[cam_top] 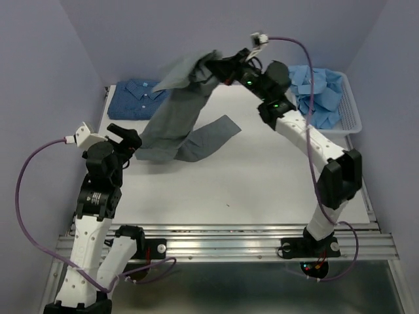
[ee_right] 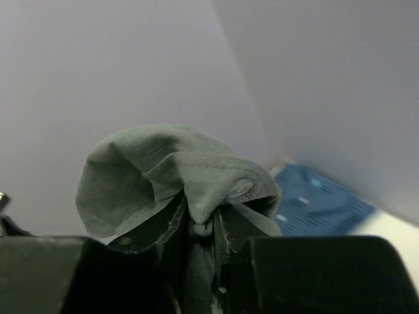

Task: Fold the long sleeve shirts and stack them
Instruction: Move the shirt to the center of the board

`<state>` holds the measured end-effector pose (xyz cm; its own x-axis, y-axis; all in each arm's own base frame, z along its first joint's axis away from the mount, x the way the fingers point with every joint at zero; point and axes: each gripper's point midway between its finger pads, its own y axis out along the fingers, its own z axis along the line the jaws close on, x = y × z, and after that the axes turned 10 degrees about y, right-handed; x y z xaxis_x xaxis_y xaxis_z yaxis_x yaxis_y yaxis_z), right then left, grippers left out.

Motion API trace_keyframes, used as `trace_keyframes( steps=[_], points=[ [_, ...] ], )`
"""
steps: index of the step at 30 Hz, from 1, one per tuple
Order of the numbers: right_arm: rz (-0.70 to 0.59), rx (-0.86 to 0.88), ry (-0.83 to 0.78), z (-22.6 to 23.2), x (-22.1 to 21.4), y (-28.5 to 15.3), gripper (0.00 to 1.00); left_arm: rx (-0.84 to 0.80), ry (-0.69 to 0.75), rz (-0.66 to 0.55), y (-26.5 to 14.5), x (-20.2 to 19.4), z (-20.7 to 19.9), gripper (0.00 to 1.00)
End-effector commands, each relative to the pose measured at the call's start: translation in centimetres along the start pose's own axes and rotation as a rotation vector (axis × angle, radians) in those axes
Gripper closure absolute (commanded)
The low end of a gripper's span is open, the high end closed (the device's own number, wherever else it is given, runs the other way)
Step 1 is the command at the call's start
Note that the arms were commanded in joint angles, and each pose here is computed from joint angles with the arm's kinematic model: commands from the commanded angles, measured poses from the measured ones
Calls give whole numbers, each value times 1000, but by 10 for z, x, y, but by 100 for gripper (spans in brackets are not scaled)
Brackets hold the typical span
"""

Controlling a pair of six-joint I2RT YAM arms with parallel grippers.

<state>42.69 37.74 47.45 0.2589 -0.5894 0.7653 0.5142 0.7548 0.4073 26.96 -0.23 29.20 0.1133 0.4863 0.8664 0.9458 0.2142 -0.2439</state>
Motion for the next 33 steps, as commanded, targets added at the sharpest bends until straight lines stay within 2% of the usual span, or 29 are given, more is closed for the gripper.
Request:
trace_keyframes(
  steps=[1,3,4,5,6,7,9,12,16,20,24,27,30,33],
  points=[
    [74,-45,-61,-33,51,-94,58,-7,3,26,20,-9,-7,1],
    [240,-153,-103,-62,4,-143,46,-16,14,45,27,-13,-11,1],
    [345,-247,-97,-78,-23,-168,31,-11,30,82,36,-23,-11,1],
    [387,-301,-166,-84,-32,-190,20,-12,38,99,40,-26,-13,1],
    [364,-458,-207,-105,-25,-205,5,3,60,137,49,-36,-12,1],
    [384,-584,-226,-114,-25,-229,0,-4,68,160,52,-42,-13,1],
    [305,-816,-303,-136,0,-257,0,4,92,219,64,-59,-12,1],
    [277,-931,-359,-136,19,-277,0,-77,110,284,73,-75,-27,1],
    [323,-939,-341,-136,13,-280,0,-241,128,411,84,-109,-58,1],
    [368,-1014,-332,-151,6,-290,0,-303,150,499,94,-138,-78,1],
    [453,-918,-261,-153,-23,-279,0,-401,175,615,97,-179,-104,1],
    [508,-904,-237,-156,-52,-265,0,-410,173,671,103,-201,-107,1],
    [551,-983,-277,-172,-73,-266,0,-399,174,729,107,-221,-104,2],
    [556,-1041,-271,-184,-83,-273,0,-414,185,722,113,-226,-110,2]
  ],
)
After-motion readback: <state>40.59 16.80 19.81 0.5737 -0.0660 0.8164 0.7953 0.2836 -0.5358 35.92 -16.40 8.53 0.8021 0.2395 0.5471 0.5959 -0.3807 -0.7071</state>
